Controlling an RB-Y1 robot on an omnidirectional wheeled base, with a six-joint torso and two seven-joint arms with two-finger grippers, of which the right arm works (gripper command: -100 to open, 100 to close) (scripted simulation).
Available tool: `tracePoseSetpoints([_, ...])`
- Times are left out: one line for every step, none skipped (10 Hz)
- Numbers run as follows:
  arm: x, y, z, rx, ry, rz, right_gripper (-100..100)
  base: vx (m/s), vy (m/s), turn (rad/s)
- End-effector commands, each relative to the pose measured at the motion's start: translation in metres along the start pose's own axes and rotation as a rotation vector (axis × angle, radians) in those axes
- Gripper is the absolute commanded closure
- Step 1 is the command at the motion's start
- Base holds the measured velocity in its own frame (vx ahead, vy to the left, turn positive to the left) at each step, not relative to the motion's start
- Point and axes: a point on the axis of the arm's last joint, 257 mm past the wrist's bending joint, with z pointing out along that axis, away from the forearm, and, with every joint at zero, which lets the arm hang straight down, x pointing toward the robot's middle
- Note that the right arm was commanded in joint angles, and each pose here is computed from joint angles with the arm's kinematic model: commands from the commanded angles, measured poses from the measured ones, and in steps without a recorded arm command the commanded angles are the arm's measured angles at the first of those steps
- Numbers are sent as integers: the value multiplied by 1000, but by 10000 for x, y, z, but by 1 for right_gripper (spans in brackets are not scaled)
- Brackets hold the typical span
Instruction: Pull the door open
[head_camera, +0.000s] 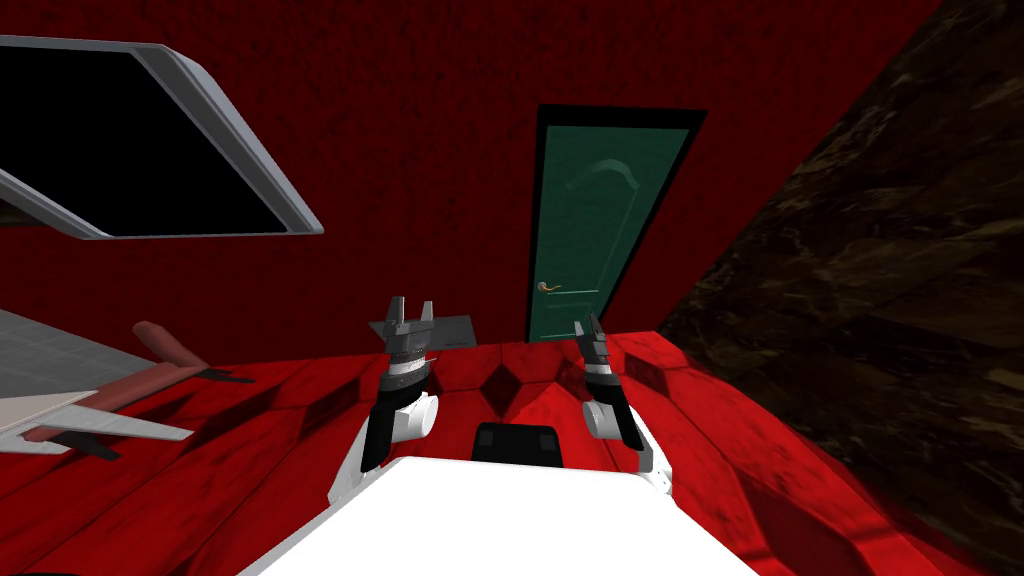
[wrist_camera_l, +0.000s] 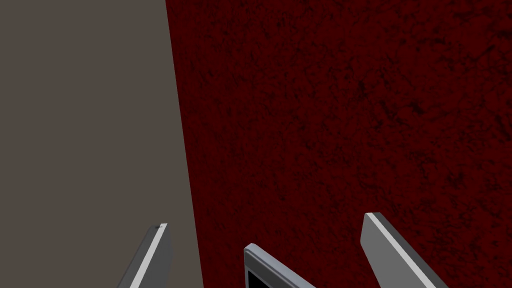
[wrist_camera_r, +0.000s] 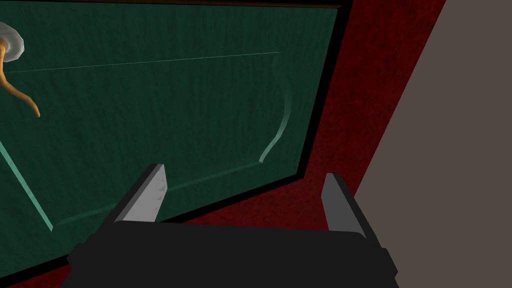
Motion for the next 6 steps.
tracePoseSetpoints([-13,-146,-12,25,4,-1,-100,98,-16,44])
tracePoseSetpoints([-24,-231,-21,40,6,-2,-100,109,-16,37])
tracePoseSetpoints([-36,-315,-31,55,8,-3,-100,93,-10,38])
tracePoseSetpoints([-48,-399,-43,70,10,-5,-100,88,-15,39])
tracePoseSetpoints([-62,-483,-55,86,12,-7,-100,92,-18,45])
tracePoseSetpoints([-77,-567,-68,101,14,-9,-100,96,-14,35])
